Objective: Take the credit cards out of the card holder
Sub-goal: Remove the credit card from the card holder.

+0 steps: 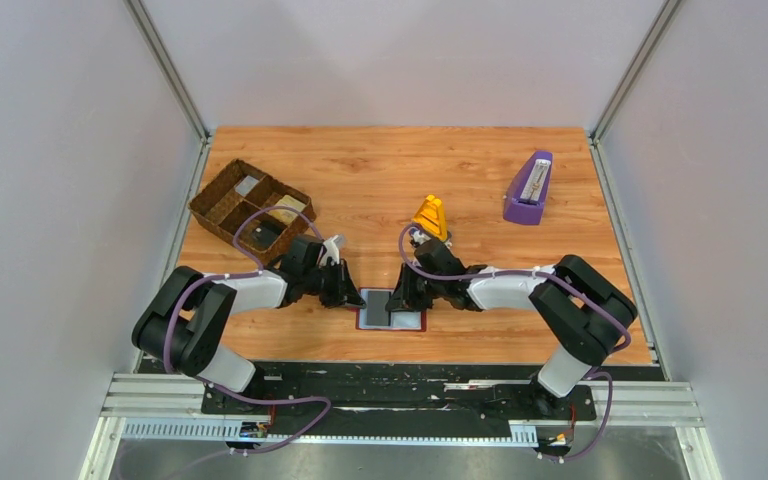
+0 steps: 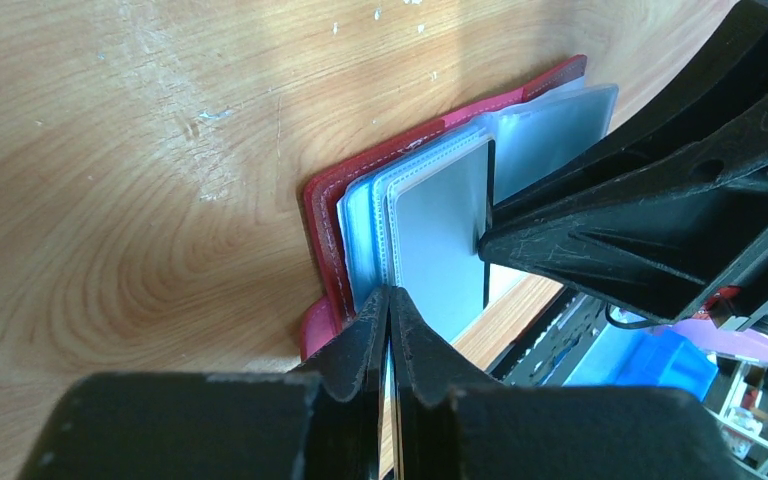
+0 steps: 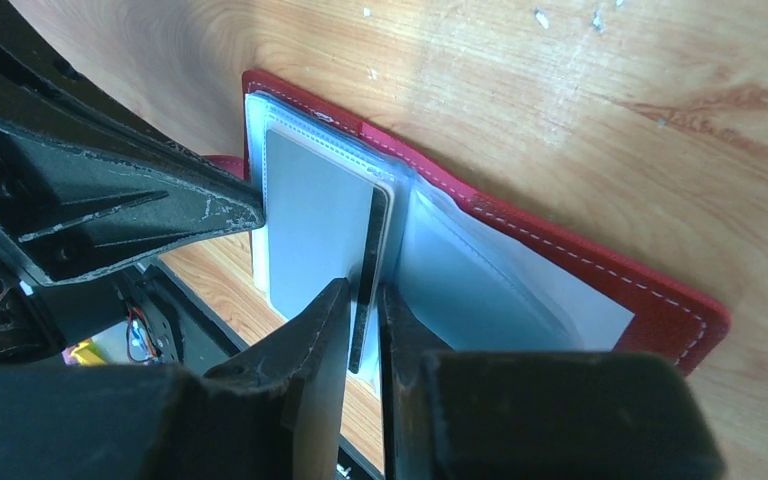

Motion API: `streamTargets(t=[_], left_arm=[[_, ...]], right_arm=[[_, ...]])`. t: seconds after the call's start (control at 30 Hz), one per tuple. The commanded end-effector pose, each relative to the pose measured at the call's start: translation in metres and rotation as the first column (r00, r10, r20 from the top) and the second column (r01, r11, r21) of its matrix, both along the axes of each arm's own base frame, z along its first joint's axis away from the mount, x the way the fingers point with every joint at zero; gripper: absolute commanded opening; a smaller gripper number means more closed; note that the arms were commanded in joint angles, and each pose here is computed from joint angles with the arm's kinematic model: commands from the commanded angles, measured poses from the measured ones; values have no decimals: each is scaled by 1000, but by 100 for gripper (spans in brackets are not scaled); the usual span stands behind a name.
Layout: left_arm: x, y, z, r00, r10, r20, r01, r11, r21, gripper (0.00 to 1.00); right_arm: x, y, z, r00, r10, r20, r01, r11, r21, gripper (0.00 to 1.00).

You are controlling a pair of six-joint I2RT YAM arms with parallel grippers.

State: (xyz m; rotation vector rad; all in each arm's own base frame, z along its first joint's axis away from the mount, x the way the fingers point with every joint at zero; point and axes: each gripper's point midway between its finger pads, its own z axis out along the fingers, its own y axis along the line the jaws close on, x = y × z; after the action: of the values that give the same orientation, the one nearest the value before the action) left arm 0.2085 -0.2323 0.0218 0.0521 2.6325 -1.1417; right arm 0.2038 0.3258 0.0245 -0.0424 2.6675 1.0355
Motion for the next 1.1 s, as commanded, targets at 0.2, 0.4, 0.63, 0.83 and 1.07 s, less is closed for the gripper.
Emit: streamTargets(t=[0.2, 0.4, 0.63, 0.83, 1.07], left_arm=[[-8, 11, -22, 999, 26, -35, -23, 997, 74, 11], [-8, 15, -28, 998, 38, -44, -34, 994, 100, 11], [-9, 19, -35, 997, 46, -56, -38, 991, 127, 11], [-9, 18, -34, 997, 48, -59, -41, 992, 121, 11], [-10, 18, -31, 997, 48, -56, -41, 992, 116, 11]], right_arm=[[7, 13, 35, 993, 10, 117, -36, 975, 219, 0], [6, 8, 35, 994, 7, 113, -32, 974, 225, 0], [3, 4, 34, 995, 21, 102, -44, 974, 224, 0], [5, 6, 36, 995, 17, 94, -38, 973, 226, 15], [9, 0, 25, 999, -30, 46, 22, 987, 156, 19]])
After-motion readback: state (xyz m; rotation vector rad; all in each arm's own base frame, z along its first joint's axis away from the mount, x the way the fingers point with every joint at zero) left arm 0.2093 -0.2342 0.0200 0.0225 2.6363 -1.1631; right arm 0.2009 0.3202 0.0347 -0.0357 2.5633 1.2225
